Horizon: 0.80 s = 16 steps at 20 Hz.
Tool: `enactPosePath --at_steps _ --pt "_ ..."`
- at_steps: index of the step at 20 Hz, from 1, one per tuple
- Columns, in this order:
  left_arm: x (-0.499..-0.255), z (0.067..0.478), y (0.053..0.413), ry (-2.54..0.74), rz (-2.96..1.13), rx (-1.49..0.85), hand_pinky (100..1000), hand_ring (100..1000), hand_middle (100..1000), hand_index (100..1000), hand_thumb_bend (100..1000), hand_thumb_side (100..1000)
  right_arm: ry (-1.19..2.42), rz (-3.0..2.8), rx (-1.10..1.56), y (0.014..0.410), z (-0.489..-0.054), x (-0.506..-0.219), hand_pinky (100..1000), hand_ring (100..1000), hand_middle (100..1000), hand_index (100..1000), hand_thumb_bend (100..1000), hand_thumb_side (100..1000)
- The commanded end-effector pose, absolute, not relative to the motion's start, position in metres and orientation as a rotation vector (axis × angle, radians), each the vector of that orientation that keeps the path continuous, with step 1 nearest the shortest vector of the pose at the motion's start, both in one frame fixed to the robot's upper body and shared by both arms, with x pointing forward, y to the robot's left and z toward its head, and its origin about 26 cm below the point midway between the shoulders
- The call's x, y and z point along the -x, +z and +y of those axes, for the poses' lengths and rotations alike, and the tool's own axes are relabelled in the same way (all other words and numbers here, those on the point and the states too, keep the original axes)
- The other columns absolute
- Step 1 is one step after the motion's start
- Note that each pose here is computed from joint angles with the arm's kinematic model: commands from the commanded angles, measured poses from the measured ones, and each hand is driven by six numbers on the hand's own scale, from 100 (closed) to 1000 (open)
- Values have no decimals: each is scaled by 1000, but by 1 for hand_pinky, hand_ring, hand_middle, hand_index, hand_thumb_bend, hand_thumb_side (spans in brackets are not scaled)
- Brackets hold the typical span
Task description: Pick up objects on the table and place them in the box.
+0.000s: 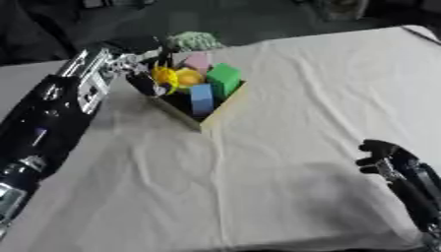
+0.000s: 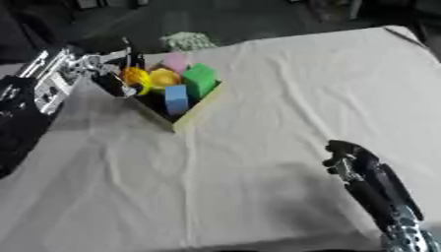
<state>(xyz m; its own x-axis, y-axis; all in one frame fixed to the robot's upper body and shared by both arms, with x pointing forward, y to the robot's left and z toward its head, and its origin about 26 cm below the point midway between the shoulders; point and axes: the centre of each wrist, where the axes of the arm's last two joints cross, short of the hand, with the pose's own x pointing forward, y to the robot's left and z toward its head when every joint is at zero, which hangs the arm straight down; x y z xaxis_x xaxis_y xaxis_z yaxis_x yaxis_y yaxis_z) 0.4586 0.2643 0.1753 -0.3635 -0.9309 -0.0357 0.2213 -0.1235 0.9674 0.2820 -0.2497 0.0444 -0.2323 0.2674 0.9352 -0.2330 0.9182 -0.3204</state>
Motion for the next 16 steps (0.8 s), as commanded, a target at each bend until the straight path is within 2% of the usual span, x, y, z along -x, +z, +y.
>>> enactPosePath --at_steps 1,11,15,16 --pt "-463 272 179 -1636 -1260 -916 685 637 628 759 296 204 467 -1761 25 50 -250 -283 694 688 753 811 100 677" --pt "-463 268 162 -1600 -1324 -965 723 711 718 826 346 238 473 -1758 22 49 -250 -283 695 688 753 812 100 680" --pt "-463 264 155 -1574 -1354 -989 739 738 748 849 413 276 476 -1756 20 49 -249 -284 694 688 753 812 100 682" --pt "-463 263 153 -1567 -1363 -995 750 753 763 859 455 299 478 -1755 19 49 -249 -283 695 689 753 812 100 681"
